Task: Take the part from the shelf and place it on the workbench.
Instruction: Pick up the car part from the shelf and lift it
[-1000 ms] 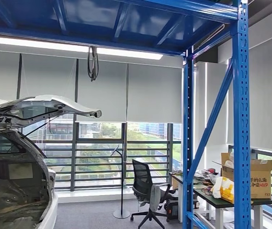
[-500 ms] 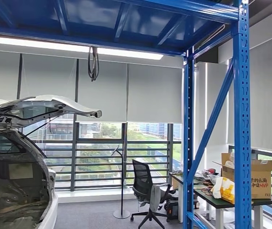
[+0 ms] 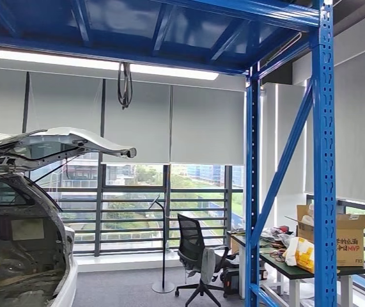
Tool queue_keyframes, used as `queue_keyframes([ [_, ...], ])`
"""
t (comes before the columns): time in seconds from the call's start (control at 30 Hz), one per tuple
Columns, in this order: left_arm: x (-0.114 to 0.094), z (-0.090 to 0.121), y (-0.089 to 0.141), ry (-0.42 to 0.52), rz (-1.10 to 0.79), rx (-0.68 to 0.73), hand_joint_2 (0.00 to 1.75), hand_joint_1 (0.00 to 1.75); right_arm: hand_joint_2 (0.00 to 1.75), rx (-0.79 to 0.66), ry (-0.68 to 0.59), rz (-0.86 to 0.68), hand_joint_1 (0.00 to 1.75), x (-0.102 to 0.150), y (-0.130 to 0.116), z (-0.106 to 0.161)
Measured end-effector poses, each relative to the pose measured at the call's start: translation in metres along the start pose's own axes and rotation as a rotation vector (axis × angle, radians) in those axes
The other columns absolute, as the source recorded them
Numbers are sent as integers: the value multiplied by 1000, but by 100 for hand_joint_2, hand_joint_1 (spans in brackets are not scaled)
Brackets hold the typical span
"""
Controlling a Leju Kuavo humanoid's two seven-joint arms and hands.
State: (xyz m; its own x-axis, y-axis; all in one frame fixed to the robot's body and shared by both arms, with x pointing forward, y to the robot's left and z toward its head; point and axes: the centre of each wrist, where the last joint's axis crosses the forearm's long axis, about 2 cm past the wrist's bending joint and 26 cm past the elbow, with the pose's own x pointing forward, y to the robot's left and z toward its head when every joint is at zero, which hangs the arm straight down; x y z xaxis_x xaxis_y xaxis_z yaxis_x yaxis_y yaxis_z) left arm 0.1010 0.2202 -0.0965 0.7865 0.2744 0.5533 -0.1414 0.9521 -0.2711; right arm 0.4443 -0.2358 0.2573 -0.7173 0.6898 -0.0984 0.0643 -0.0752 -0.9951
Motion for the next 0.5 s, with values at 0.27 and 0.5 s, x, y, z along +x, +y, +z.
queue_keyframes([
  [0.27,0,0,0,-1,1,-1,0,0,0,0,-1,0,0,0,0,-1],
  [0.5,1,-1,-1,-15,3,-9,0,0,0,4,-15,4,0,4,-2,-5],
])
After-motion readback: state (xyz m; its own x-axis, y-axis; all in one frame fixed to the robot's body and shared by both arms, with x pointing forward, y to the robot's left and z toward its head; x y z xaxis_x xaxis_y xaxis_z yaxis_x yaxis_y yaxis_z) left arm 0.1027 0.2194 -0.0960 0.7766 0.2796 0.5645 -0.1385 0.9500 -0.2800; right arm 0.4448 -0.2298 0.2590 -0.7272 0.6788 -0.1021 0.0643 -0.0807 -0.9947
